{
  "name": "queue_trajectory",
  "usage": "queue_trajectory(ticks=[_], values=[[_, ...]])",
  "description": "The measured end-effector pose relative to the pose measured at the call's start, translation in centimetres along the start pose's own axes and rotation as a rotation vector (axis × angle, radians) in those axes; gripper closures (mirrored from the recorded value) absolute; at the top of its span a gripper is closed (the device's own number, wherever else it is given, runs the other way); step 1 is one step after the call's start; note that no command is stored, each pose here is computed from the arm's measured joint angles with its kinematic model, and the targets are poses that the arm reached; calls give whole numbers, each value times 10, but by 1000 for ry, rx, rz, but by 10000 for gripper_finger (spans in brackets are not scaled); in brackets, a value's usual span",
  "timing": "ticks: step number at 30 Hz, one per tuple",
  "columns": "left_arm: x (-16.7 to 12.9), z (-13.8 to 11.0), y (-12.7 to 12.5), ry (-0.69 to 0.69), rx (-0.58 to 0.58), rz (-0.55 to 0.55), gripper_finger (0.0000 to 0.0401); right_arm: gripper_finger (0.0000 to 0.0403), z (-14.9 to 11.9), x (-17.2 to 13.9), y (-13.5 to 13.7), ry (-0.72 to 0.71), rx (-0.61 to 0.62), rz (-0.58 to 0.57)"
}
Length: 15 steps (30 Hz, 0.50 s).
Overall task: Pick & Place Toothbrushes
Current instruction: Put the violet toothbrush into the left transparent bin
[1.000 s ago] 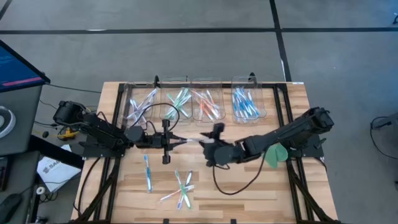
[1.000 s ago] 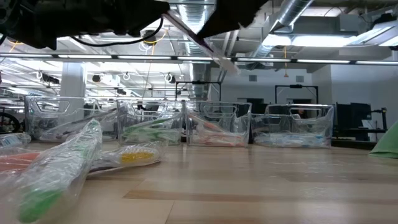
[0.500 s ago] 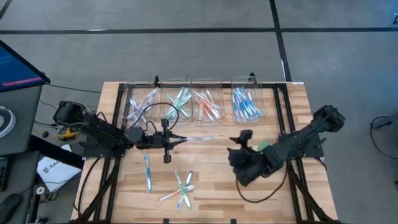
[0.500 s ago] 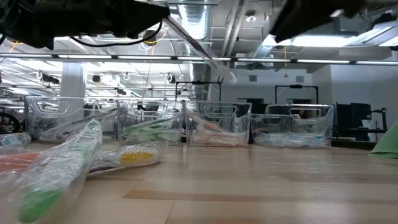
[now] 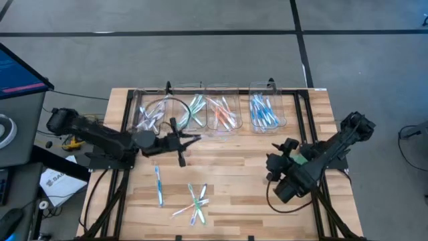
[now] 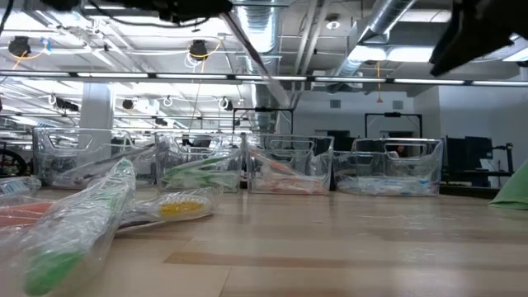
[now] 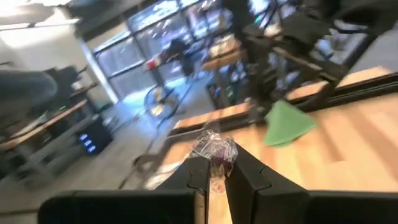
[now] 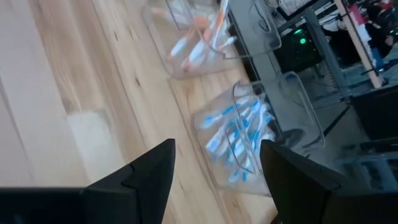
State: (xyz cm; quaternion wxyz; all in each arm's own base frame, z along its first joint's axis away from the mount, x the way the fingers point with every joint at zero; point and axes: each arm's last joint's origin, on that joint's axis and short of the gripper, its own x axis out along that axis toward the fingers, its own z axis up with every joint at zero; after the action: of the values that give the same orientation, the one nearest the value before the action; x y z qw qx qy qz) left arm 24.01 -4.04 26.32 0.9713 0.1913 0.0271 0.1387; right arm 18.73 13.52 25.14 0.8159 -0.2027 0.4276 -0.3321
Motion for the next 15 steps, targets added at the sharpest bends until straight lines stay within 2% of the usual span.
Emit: queue_trajectory(ticks=[4,7,10,15], values=[[-10,29,22,84,28,86,384,173,-13,3,4,-2,3,-14],[-23,41,39,199,80,199,384,173,-22,7,6,2,2,-31],[-39,45,54,296,109,329,384,173,-29,13,7,11,8,-50],[-62,47,71,351,89,435,384,173,-38,20,9,19,2,-71]])
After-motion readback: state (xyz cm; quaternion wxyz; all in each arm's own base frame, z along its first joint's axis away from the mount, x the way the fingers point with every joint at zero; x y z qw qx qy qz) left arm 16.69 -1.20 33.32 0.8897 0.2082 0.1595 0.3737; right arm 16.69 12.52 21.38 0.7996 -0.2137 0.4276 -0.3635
